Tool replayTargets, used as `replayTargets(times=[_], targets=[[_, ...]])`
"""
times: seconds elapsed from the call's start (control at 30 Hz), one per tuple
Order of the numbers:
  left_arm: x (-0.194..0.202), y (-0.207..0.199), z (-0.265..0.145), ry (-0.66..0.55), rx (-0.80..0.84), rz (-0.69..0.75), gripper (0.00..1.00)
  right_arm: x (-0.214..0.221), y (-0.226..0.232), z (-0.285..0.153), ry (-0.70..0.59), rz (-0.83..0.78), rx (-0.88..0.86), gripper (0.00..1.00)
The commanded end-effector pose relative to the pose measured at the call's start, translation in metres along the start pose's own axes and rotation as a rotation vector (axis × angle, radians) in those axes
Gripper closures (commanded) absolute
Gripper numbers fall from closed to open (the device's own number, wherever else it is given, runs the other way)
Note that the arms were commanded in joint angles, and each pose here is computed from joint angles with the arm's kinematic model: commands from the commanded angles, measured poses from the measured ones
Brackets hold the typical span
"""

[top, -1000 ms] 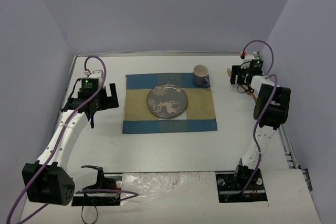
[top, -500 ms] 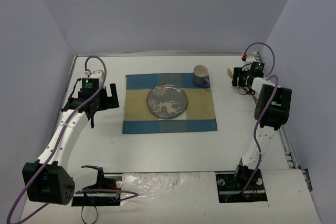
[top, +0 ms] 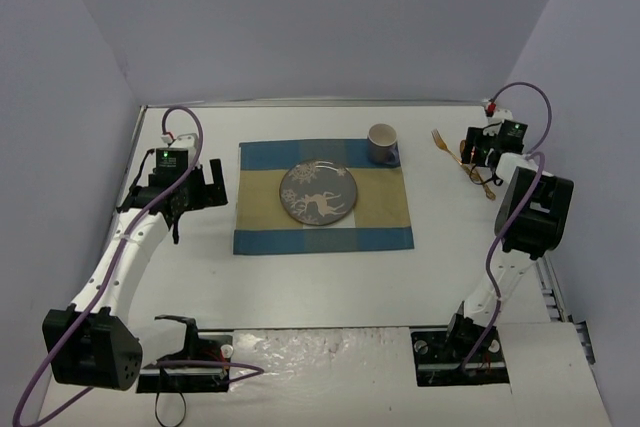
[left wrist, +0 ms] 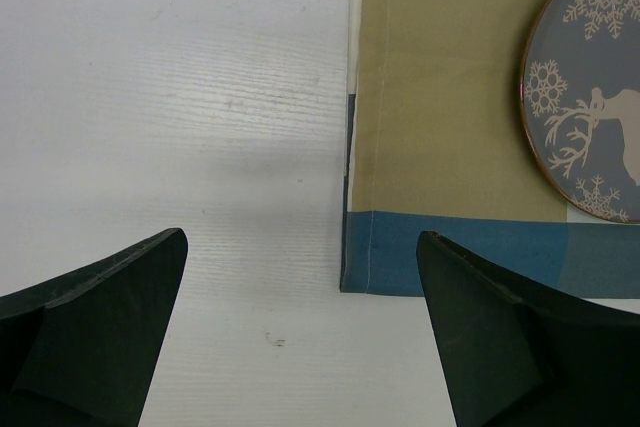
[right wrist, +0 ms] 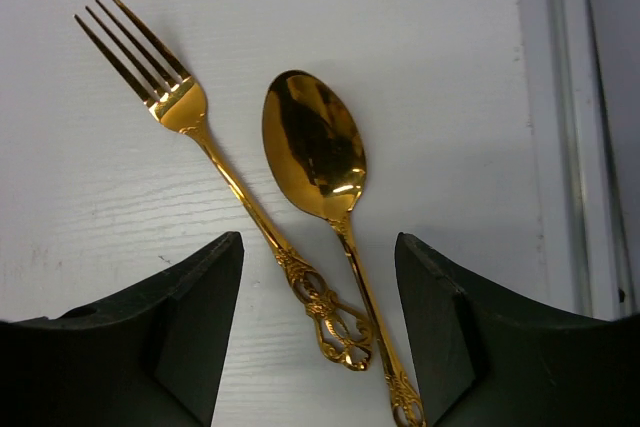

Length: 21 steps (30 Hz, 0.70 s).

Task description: Set the dinner table for one person

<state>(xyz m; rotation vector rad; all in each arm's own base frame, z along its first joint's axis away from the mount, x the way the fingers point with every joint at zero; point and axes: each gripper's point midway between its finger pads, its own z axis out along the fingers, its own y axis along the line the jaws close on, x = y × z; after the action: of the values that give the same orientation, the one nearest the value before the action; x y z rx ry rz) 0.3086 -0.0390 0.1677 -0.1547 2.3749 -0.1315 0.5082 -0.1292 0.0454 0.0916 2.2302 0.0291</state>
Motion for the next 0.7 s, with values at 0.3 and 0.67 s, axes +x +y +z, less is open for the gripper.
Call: replayTargets(times=[0.3,0.67], targets=[[-0.030,-0.010,-0.015,-0.093,0.029,0.003,0.03,-0.025,-0.021,-0.014,-0.079,0.027,0.018,0.55],[-0.030,-0.012,-0.016,-0.097,0.036,0.003,0.03,-0.003,-0.023,-0.006,0.007,0.024,0.014,0.60]])
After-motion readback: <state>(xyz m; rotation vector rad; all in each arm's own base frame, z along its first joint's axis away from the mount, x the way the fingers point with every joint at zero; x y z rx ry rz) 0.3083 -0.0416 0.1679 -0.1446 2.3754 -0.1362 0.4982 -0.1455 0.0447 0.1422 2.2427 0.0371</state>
